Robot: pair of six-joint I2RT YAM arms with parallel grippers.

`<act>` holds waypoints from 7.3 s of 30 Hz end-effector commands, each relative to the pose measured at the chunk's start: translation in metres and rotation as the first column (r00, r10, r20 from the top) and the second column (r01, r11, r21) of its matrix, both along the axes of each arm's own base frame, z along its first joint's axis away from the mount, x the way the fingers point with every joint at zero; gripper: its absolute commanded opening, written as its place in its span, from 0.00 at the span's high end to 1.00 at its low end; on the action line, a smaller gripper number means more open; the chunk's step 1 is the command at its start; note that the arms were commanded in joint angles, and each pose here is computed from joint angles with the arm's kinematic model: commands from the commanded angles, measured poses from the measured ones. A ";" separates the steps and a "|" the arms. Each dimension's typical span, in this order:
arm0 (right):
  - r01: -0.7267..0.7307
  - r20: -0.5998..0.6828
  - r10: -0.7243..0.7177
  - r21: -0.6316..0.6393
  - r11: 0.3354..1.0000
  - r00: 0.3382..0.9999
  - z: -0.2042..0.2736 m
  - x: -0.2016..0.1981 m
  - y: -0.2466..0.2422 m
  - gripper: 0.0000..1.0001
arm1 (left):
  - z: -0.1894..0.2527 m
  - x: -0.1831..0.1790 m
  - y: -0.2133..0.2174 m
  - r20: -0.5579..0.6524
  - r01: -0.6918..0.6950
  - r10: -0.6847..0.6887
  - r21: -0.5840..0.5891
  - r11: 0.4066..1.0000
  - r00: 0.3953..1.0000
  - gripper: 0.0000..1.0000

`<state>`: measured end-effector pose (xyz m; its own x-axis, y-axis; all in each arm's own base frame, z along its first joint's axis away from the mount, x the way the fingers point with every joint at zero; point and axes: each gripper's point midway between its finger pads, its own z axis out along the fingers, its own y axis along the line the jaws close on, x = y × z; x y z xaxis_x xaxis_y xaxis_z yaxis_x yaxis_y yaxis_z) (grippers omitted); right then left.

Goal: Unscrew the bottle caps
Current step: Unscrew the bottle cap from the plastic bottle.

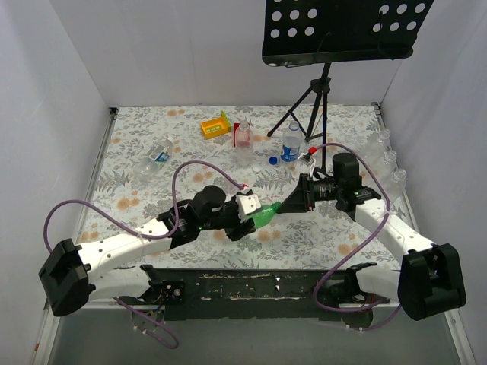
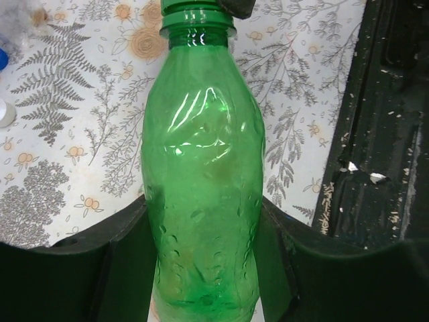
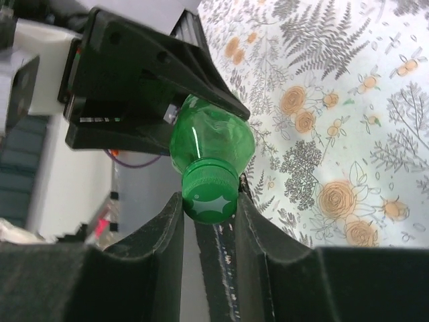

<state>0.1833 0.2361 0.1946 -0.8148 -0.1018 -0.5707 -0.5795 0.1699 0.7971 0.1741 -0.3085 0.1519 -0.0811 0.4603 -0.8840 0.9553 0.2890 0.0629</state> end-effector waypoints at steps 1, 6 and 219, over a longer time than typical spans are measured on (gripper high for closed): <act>-0.209 0.253 0.178 0.100 0.973 0.951 0.024 -0.025 -0.001 0.97 | 0.024 -0.020 -0.006 -0.021 0.094 -0.097 -0.104 0.990 0.995 0.98; -0.345 0.557 0.252 0.067 0.936 0.791 0.027 -0.032 -0.004 0.99 | 0.035 -0.049 -0.006 -0.215 0.212 -0.251 -0.188 0.959 0.944 0.97; -0.178 0.191 0.165 0.054 0.982 0.968 0.003 -0.005 -0.007 0.90 | 0.004 -0.004 -0.021 -0.001 -0.034 0.034 -0.116 0.993 0.999 0.95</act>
<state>0.1896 0.2261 0.1741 -0.7822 -0.1684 -0.5999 -0.6213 0.1375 0.7714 0.1704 -0.3223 0.1246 -0.1246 0.4365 -0.8910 0.9433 0.3306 0.0301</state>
